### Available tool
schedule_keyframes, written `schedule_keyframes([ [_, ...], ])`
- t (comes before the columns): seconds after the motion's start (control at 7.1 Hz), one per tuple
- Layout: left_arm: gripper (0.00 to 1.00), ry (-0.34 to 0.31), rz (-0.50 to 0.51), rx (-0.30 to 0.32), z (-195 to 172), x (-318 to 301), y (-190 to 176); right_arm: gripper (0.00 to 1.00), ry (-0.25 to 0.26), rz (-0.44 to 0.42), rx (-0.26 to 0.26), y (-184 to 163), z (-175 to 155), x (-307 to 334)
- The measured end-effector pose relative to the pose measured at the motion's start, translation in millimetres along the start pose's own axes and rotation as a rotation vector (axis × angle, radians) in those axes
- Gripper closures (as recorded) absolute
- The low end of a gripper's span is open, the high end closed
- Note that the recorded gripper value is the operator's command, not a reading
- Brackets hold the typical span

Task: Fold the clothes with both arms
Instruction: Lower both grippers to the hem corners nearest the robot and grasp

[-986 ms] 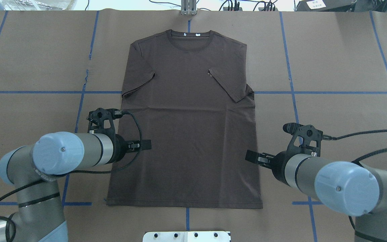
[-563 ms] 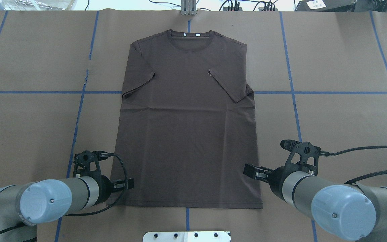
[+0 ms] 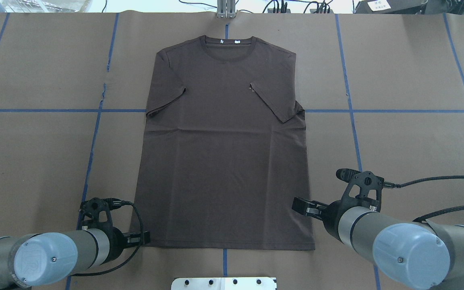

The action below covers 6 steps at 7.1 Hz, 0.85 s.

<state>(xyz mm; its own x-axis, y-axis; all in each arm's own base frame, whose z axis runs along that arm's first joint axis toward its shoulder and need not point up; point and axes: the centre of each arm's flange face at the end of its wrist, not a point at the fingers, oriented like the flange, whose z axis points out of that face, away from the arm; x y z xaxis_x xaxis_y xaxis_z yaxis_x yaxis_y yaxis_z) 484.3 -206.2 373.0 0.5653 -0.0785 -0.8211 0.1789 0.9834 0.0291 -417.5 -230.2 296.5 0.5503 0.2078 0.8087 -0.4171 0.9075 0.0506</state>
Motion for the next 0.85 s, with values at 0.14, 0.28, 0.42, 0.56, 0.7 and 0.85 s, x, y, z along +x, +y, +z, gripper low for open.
schedule_keyframes([
  [0.14, 0.47, 0.0, 0.002, -0.004, 0.3, 0.2, 2.5, 0.0, 0.002, -0.001, 0.0, 0.1, 0.6, 0.7],
  [0.28, 0.78, 0.0, 0.004, -0.006, 0.4, 0.4, 3.5, 0.0, 0.003, -0.001, 0.0, 0.3, 0.8, 1.1],
  [0.42, 1.0, 0.0, 0.004, -0.007, 0.4, 0.6, 3.9, 0.0, 0.004, -0.001, 0.0, 0.4, 1.0, 1.3],
  [0.56, 1.0, 0.001, 0.003, -0.008, 0.2, 1.0, 4.3, 0.0, 0.004, -0.001, 0.0, 0.4, 1.1, 1.5],
  [0.7, 1.0, 0.003, 0.003, -0.008, -0.4, 1.7, 4.2, 0.0, 0.005, -0.002, 0.0, 0.4, 1.4, 1.6],
  [0.85, 1.0, 0.011, 0.002, -0.007, -4.3, 3.7, 3.7, 0.0, 0.005, -0.002, 0.0, 0.8, 1.6, 1.7],
])
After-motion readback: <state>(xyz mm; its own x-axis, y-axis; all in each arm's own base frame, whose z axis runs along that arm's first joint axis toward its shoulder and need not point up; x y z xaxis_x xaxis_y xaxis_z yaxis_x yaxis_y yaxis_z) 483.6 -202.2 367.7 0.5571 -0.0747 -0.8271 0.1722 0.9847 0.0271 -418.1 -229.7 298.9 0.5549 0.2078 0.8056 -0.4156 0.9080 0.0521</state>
